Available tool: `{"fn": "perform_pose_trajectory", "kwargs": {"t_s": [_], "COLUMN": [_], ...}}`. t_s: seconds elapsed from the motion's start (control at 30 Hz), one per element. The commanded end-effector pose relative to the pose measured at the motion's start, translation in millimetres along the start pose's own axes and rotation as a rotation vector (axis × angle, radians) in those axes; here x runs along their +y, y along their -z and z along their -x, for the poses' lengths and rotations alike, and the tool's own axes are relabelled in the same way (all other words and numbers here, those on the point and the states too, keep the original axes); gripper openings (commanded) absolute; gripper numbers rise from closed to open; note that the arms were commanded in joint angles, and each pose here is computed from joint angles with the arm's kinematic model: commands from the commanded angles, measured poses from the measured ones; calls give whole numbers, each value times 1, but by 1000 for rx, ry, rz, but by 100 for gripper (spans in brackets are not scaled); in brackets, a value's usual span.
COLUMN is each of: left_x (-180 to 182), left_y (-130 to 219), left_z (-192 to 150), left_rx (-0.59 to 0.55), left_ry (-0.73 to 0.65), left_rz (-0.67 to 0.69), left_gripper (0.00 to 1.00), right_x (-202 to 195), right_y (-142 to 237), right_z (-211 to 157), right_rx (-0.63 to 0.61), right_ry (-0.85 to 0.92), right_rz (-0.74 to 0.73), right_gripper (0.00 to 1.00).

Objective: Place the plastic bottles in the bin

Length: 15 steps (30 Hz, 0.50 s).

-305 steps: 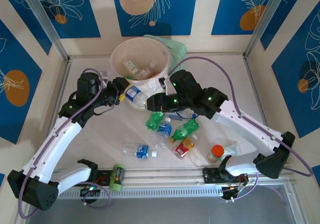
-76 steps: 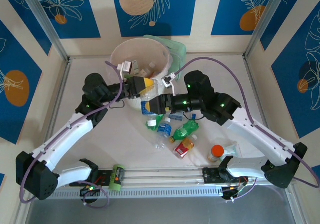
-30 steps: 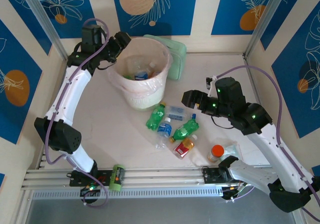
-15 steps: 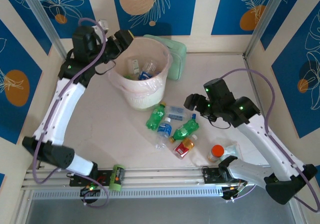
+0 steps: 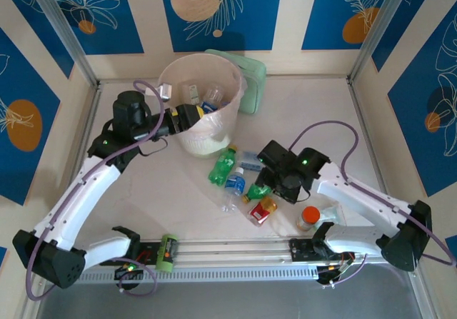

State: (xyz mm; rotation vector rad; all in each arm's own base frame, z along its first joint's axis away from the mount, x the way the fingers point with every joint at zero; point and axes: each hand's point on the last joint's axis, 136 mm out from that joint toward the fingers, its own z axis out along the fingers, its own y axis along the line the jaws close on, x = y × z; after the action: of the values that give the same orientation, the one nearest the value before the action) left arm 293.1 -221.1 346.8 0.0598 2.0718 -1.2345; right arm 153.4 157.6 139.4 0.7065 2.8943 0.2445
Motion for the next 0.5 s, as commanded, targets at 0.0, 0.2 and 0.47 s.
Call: {"fn": "perform_pose_trajectory", "kwargs": {"t_s": [0.0,0.2,0.47], "left_x": [-16,-11,-4], "left_y": [12,8,3], "left_z": [2,0,-6], "left_rx": [-33,-23,-13], "left_ry": [-46,-33,2], "left_rz": [-54,-45,-42], "left_gripper": [73,72,72], "right_x": [-16,-11,-9], "right_y": [-17,-39,-57], "right_z": [-11,-23,-32], "right_rx": [38,101,152], "right_ry": [-125,-156,-166], "right_rz": [-85,-81,-90], "right_gripper": [78,78,76]}}
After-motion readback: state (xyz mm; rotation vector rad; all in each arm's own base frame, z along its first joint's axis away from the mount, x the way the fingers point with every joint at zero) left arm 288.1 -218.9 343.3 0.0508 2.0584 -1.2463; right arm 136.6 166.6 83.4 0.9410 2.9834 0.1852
